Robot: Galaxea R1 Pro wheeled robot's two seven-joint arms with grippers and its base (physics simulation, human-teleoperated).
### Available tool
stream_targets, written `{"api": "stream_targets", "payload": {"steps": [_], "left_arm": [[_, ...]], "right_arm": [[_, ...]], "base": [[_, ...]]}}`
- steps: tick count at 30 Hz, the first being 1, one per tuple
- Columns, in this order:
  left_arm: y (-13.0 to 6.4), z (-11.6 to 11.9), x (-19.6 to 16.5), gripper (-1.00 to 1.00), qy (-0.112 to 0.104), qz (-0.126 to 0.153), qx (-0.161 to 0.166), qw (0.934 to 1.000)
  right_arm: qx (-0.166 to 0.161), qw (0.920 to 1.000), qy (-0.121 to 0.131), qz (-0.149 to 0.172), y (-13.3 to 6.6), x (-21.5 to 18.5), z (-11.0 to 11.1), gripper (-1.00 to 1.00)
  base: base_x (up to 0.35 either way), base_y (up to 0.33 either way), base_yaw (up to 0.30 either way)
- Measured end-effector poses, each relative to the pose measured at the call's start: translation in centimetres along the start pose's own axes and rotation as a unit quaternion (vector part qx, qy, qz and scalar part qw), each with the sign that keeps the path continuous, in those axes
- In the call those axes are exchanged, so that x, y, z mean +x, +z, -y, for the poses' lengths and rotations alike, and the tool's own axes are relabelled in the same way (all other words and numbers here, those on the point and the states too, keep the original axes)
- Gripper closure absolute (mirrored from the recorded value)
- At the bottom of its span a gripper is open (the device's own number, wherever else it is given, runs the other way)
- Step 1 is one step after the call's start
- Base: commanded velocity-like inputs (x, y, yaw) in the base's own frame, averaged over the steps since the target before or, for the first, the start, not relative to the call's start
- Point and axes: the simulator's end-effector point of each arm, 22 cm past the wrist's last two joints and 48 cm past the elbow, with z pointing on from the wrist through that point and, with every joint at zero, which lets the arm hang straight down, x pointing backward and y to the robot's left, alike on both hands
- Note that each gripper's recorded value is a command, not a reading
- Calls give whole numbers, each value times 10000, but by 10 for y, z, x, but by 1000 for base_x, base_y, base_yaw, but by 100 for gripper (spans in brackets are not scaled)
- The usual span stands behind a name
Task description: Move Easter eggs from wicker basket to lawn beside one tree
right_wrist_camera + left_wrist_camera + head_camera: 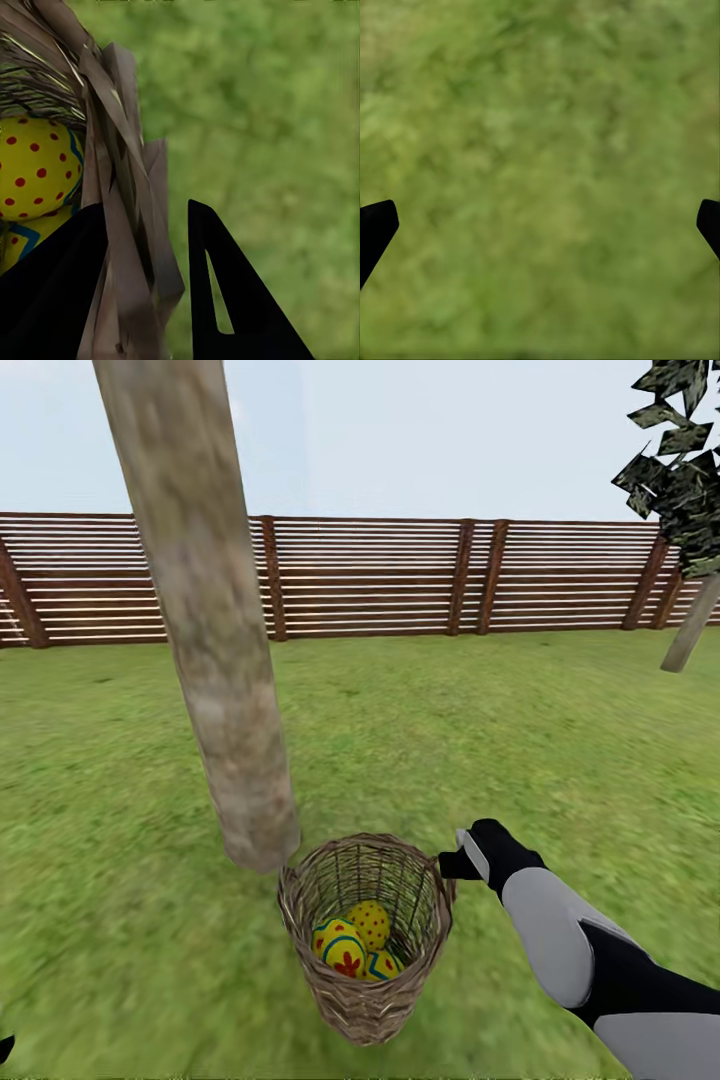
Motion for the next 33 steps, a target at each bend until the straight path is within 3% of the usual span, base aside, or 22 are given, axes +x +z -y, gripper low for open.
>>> {"api": "stream_targets", "payload": {"steps": [9,10,11,12,21,33], "left_arm": [[8,-1,11,-100,86,-160,-80,9998],[8,-2,13,-100,95,-181,-89,9998],[9,-2,14,-100,97,-194,-91,9997],[9,-1,14,-100,97,-200,-92,9997],[9,-2,14,-100,106,-201,-103,9997],[-1,-1,-1,-100,6,1,-11,10000]], "right_arm": [[-13,9999,-9,-124,4,-14,-3,100],[-16,9999,-7,-134,5,-15,-3,-100],[-45,9998,50,-178,21,9,-2,-100],[-30,9997,40,-225,24,16,-1,-100],[-56,9997,67,-221,24,16,-3,-100],[-54,10000,44,20,-3,-1,-3,-100]], "base": [[0,0,0],[0,0,0],[0,0,0],[0,0,0],[0,0,0],[0,0,0]]}}
